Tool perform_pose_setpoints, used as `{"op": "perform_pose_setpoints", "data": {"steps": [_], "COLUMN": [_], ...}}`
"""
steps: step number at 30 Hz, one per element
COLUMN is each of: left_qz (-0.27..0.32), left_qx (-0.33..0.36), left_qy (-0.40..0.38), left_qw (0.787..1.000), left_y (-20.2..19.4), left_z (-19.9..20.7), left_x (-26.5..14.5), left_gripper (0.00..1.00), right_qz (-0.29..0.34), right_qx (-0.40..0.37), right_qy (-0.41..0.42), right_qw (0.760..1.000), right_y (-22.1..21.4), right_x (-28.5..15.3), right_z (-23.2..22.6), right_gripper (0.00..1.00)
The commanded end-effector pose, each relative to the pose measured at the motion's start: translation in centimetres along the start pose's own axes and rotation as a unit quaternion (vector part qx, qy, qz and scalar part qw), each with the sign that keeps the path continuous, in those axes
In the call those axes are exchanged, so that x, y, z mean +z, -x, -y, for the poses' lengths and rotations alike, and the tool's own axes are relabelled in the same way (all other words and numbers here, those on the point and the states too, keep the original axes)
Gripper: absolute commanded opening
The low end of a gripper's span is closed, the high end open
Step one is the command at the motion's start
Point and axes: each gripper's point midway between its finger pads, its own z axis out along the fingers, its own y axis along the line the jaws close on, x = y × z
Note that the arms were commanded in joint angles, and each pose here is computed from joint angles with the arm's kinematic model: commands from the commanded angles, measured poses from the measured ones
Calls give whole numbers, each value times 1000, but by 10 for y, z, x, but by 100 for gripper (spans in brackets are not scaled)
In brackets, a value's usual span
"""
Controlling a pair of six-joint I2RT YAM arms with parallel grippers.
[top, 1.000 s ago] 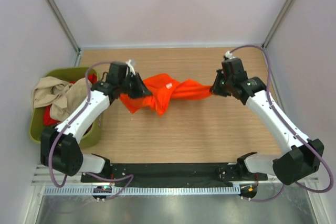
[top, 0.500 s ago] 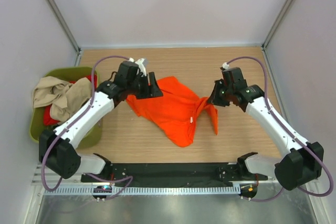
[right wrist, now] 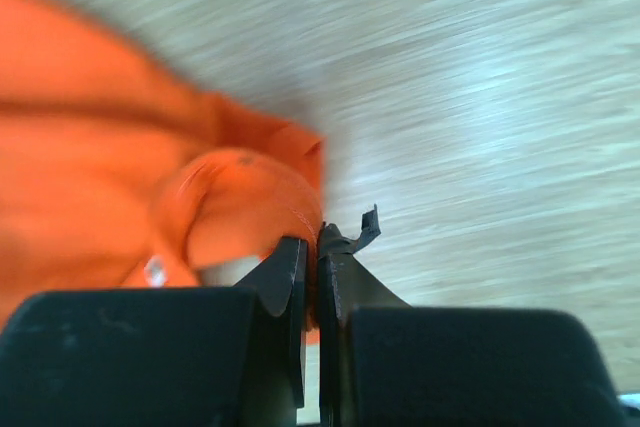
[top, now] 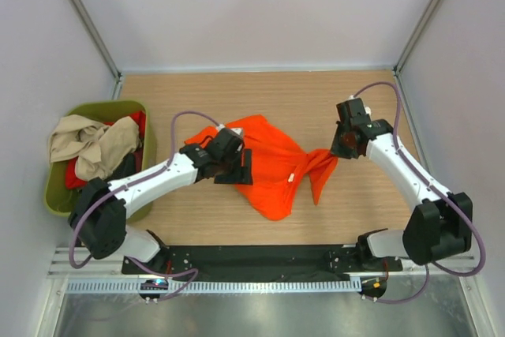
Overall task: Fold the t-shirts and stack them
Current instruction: Flatten the tshirt out
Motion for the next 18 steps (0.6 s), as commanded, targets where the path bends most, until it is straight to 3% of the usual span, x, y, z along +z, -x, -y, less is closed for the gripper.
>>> {"op": "perform_pose_setpoints", "data": {"steps": [1,5,8,9,12,18], "left_qz": [62,80,79,74,57,50], "left_qx": [-77,-138,-153,-156,-163,-171], "left_qy": [65,80,105,110,99,44], "left_qw": [993,984,979,979,980,983], "left_y": [27,48,51,49,42,42], "left_z": [-48,-84,-106,-109,-109,-95], "left_x": [-20,-26,-23,-19,-3,29], "left_gripper": [68,70,69,69,67,63], "right_qz": [53,55,49,48,36,-17], "right_qx": [47,77,96,92,48,28], "right_qy": [-85,-90,-63,-57,-36,34], "right_qw": [994,991,992,993,998,999], "right_y": [51,92,96,93,68,-22], "right_x": [3,4,1,-2,-15,-4], "right_z": [48,46,30,25,-3,-38], "right_gripper": [5,8,24,35,45,51]}}
